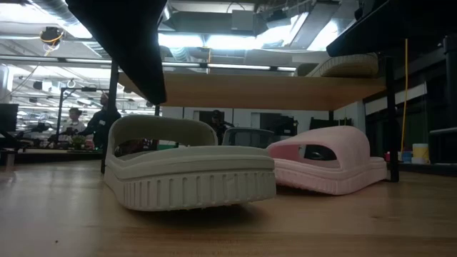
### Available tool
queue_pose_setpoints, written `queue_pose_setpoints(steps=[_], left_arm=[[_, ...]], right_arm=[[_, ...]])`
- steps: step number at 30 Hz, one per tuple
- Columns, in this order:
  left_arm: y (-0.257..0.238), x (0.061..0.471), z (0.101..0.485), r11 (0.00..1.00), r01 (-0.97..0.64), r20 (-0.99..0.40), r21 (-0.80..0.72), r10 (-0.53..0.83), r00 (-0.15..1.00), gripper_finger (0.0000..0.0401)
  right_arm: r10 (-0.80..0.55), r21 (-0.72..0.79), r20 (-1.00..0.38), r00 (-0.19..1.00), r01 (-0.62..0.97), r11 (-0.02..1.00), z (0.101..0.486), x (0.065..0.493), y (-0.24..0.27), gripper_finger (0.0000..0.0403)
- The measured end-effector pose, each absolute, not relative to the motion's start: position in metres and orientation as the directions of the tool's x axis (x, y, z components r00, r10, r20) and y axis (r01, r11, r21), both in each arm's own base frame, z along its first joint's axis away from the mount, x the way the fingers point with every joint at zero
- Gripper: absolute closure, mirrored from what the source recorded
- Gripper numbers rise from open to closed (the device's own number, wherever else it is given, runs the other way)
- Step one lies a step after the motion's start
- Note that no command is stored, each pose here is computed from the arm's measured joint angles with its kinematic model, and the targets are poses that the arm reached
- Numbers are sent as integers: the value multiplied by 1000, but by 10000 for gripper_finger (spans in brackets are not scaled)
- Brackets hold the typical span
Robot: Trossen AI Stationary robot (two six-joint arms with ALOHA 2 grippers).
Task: Pick and place slides into the shelf
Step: Put the gray slide on the shelf
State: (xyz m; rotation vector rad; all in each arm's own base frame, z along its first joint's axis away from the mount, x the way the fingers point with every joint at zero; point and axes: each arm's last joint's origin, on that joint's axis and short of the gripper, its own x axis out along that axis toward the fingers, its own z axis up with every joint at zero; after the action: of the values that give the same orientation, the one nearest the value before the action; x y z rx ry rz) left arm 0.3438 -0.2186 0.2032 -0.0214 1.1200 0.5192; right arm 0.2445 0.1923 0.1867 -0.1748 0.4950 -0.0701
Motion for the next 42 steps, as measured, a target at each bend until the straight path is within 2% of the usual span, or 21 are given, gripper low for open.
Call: queue_pose_setpoints(steps=[42], left_arm=[[-217, 347, 203, 878, -426, -860, 220, 380, 340, 251]], right_arm=[[-112, -189, -473, 874, 24, 982, 186, 244, 192, 224]])
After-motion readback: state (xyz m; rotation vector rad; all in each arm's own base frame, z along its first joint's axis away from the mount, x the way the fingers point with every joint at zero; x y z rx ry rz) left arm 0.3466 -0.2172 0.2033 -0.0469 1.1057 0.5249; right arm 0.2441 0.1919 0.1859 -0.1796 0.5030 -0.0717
